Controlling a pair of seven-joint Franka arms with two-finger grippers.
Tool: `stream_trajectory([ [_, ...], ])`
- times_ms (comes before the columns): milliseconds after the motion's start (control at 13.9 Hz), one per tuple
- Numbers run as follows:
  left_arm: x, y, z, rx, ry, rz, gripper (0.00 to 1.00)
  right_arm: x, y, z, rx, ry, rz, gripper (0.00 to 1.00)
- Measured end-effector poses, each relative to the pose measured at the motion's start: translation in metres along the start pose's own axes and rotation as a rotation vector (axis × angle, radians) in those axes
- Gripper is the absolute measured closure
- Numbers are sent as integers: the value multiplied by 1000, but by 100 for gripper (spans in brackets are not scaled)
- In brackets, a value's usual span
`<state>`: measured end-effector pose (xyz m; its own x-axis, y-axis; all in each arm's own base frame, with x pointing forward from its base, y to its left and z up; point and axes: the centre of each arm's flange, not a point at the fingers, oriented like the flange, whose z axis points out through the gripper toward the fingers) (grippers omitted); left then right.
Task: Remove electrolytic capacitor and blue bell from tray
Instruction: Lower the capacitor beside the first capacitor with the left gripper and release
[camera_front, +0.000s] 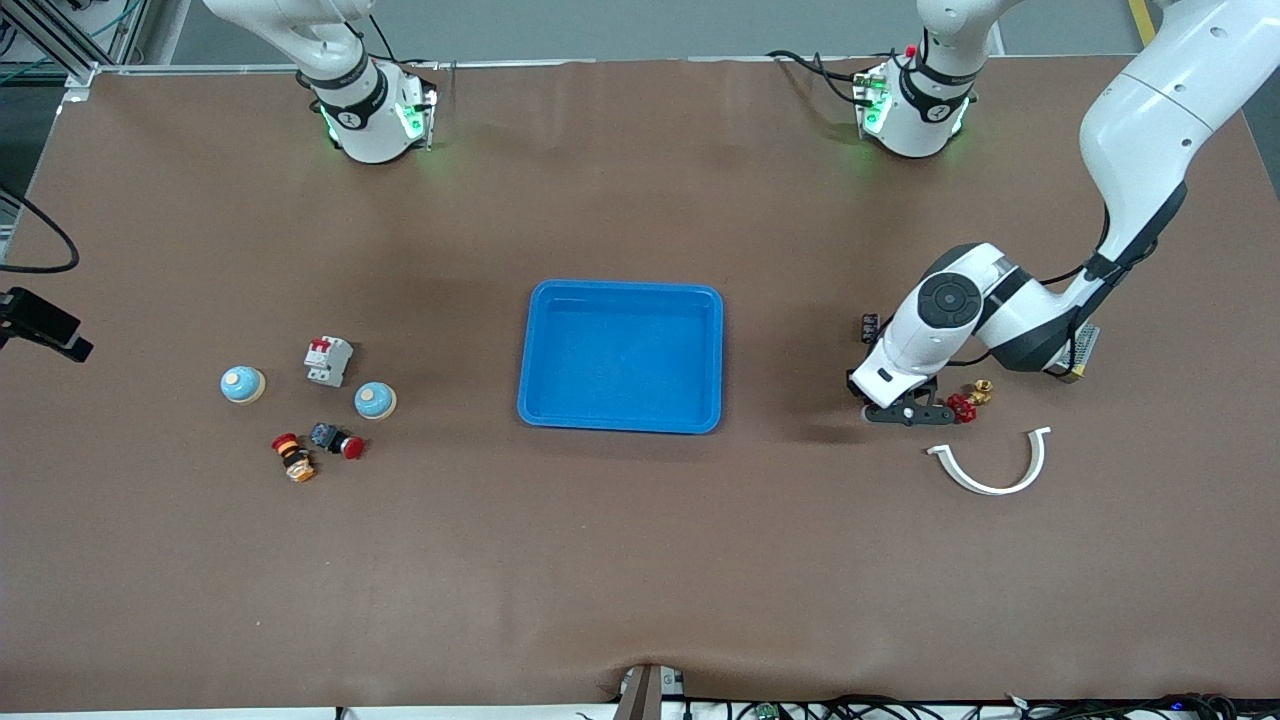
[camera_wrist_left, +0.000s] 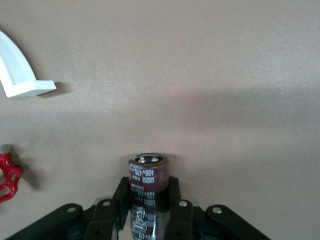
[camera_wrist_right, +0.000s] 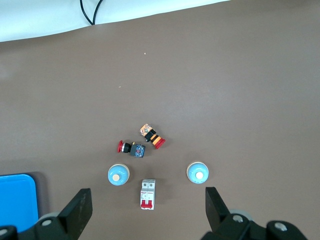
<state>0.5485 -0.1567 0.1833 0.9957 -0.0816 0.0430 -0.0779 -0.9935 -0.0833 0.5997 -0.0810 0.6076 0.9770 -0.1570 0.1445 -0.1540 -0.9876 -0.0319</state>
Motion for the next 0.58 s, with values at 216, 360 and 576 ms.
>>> stream_trajectory([
  [216,0,0,0,0,0,-3,65,0,0,0,0,0,0,0],
  [360,1,0,0,-1,0,-8,65,0,0,0,0,0,1,0],
  [576,1,-1,0,-2,1,-18,65,1,3,-2,-1,5,11,0],
])
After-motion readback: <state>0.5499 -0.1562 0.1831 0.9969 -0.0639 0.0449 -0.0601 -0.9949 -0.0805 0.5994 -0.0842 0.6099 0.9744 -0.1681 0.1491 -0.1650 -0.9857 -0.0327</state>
